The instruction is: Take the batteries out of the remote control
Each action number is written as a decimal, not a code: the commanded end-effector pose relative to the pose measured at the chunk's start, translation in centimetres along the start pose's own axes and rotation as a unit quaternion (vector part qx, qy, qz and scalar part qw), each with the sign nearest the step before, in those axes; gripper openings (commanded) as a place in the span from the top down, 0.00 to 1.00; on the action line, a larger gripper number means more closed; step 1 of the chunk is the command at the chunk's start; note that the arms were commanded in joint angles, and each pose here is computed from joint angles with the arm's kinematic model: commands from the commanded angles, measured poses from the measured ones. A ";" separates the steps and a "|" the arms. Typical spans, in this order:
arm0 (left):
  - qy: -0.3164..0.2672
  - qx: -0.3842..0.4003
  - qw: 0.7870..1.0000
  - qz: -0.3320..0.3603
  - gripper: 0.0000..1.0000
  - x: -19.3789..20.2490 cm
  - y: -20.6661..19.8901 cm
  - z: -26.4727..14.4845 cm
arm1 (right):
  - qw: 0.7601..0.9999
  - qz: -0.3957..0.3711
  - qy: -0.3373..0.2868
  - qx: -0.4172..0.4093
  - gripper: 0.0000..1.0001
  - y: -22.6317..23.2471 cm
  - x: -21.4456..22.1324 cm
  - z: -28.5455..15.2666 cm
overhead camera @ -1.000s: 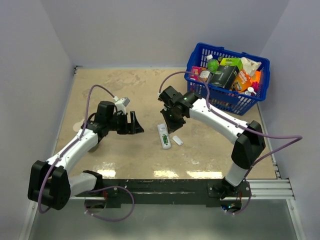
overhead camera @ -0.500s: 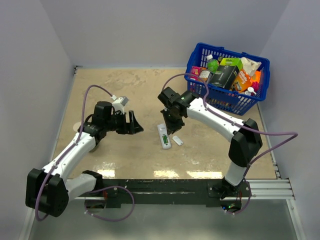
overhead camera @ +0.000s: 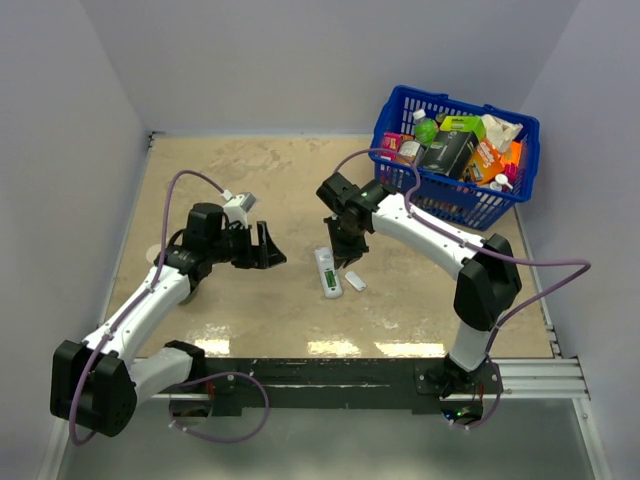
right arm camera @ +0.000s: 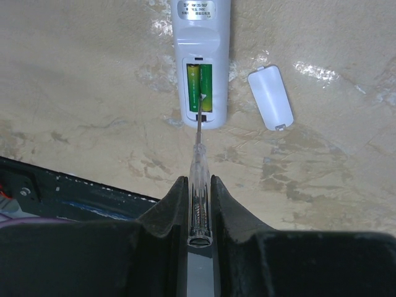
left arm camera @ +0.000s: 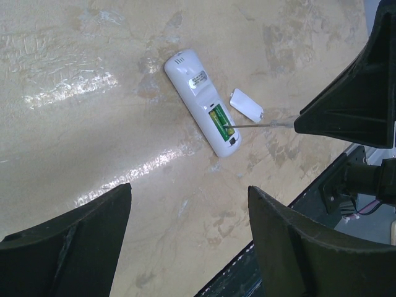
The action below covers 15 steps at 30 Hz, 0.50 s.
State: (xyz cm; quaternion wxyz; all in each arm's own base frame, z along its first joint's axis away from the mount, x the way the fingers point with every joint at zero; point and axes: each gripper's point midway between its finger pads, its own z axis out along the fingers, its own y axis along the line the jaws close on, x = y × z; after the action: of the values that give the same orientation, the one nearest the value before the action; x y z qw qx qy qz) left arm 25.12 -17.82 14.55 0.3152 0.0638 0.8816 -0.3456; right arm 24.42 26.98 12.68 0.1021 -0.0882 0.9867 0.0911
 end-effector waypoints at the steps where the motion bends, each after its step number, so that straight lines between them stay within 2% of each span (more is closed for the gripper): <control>1: -0.007 0.002 1.000 0.013 0.20 0.0 0.1 -0.1 | 0.999 0.024 -0.033 0.003 0.86 0.2 -1.9 1.5; 3: -0.007 0.002 1.000 0.012 0.20 0.0 0.1 -0.1 | 0.999 0.025 -0.038 0.003 0.86 0.2 -2.2 1.6; 6: -0.006 -0.009 1.000 0.010 0.20 0.1 0.6 0.1 | 0.999 0.025 -0.036 0.003 0.96 0.1 -2.2 2.1; 9: -0.008 -0.021 1.000 0.002 0.21 0.0 1.1 0.4 | 0.998 0.028 -0.047 -0.020 1.00 0.9 -2.3 2.2; 15: 0.016 -0.016 0.999 -0.040 0.24 1.0 0.5 2.0 | 0.994 0.044 -0.073 -0.069 1.00 2.4 -2.4 1.8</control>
State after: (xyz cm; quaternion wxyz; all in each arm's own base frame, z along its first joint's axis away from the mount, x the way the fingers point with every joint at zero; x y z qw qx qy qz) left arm 25.30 -17.80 13.04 0.2992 0.0448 0.8930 -0.3332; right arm 24.43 27.03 12.57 0.1166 -0.0668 0.9845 0.1131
